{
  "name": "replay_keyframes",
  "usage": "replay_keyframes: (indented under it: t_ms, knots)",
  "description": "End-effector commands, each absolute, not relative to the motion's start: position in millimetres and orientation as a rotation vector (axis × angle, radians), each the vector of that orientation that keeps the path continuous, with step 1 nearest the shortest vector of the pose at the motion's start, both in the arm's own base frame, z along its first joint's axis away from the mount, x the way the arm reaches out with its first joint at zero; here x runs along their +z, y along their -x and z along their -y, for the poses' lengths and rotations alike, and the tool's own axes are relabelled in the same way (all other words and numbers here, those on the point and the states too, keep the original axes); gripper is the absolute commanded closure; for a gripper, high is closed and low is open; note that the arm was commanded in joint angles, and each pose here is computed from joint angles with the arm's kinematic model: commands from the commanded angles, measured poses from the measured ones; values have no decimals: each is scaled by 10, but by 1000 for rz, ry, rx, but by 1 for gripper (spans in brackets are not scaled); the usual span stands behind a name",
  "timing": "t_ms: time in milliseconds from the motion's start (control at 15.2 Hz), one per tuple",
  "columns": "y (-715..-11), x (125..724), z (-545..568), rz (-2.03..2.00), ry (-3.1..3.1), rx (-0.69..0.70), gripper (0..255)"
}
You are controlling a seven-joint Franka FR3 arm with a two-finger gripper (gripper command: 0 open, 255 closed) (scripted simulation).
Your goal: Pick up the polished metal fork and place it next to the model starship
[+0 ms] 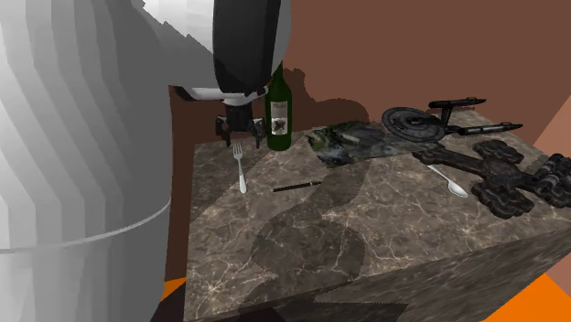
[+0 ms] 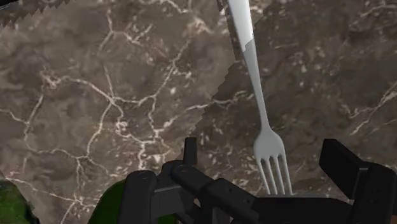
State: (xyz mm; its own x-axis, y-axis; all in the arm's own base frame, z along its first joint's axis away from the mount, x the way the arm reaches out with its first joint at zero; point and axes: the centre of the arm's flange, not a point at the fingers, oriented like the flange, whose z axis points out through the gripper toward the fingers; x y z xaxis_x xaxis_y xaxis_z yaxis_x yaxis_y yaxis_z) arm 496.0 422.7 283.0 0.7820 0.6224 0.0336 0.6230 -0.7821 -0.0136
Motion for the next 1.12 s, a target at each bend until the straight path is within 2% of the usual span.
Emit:
replay_keyframes:
  t_ms: [0, 594, 1056]
  knots:
    - [-4967, 2674, -4459, 1083, 2918, -49, 0]
    - [-4972, 2203, -4606, 1114, 2903, -52, 0]
    - [-4972, 2203, -4606, 1114, 2903, -52, 0]
